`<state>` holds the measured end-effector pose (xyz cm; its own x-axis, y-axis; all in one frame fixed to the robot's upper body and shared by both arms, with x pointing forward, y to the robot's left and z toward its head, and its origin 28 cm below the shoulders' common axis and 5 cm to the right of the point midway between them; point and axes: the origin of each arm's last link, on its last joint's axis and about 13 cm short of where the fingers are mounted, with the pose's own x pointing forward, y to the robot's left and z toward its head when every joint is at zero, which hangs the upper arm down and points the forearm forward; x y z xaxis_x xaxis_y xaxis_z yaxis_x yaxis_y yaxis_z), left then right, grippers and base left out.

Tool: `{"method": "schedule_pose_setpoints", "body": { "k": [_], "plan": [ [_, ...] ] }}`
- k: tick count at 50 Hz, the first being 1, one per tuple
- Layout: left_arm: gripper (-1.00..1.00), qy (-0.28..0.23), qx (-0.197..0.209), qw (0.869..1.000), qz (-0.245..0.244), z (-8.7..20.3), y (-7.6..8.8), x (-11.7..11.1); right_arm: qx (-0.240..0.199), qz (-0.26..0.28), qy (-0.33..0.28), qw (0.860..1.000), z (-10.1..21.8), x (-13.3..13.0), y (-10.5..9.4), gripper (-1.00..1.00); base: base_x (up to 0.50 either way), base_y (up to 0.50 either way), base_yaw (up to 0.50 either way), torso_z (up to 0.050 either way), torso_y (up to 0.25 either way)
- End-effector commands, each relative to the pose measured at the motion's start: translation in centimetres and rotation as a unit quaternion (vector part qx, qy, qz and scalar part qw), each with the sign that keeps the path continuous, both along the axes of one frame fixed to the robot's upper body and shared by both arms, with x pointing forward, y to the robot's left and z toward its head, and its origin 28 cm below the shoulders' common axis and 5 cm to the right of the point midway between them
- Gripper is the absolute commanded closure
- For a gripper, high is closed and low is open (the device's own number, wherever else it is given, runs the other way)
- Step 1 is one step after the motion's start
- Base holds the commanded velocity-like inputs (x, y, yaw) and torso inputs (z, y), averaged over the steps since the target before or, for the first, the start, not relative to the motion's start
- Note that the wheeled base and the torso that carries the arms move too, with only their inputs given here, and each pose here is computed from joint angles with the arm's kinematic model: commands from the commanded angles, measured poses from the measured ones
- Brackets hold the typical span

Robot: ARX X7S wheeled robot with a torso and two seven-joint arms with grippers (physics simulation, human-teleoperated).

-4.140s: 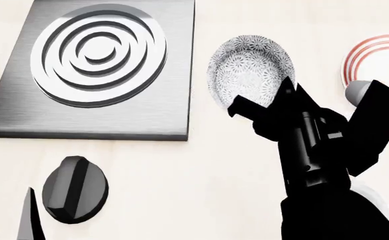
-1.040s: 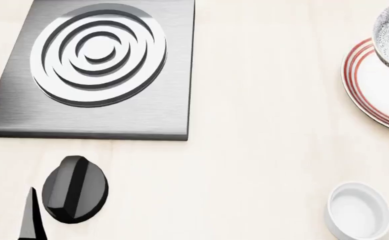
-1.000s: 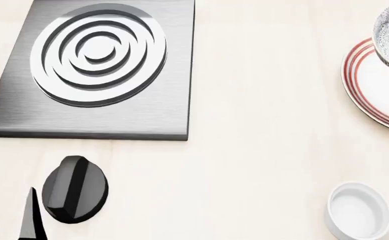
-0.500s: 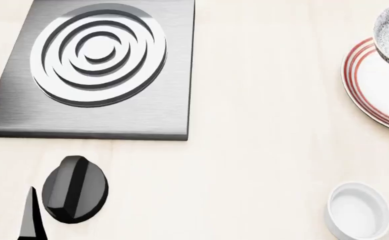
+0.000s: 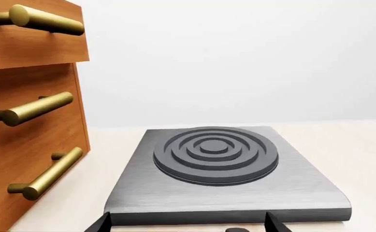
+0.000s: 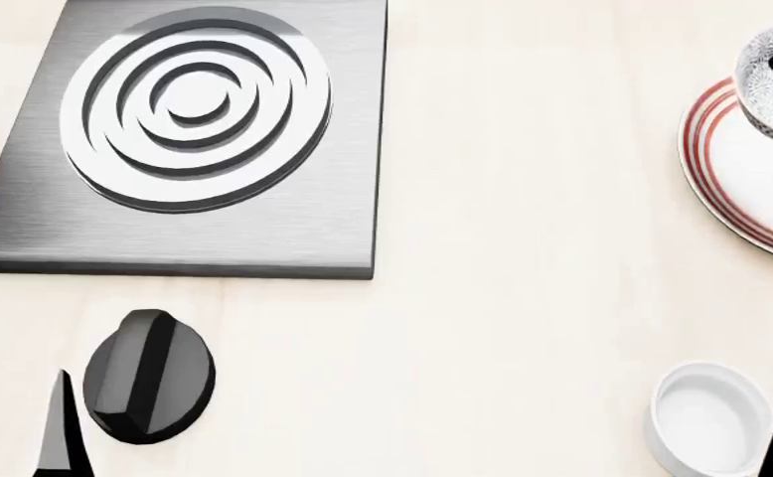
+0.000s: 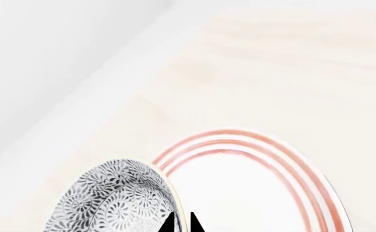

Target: Pick the akita bowl next to the ramekin and place it on the plate.

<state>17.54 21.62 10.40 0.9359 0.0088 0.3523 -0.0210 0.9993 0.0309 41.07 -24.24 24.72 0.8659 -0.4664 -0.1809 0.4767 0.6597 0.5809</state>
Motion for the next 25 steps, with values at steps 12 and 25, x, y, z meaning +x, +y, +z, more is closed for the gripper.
{"method": "schedule_pose_setpoints", "body": {
  "k": [12,25],
  "plan": [
    [-1.00,0.001,-0.002,1.000,0.000,0.0,0.1,0.0,-0.007,-0.001,0.006,1.000,-1.3,0.2,0.1,1.00,0.00,0.00,0.00,0.000,0.000],
    [-1.00,0.001,-0.001,1.000,-0.004,-0.1,0.0,0.1,-0.002,-0.015,0.002,1.000,-1.5,0.1,-0.4,1.00,0.00,0.00,0.00,0.000,0.001]
  ]
}}
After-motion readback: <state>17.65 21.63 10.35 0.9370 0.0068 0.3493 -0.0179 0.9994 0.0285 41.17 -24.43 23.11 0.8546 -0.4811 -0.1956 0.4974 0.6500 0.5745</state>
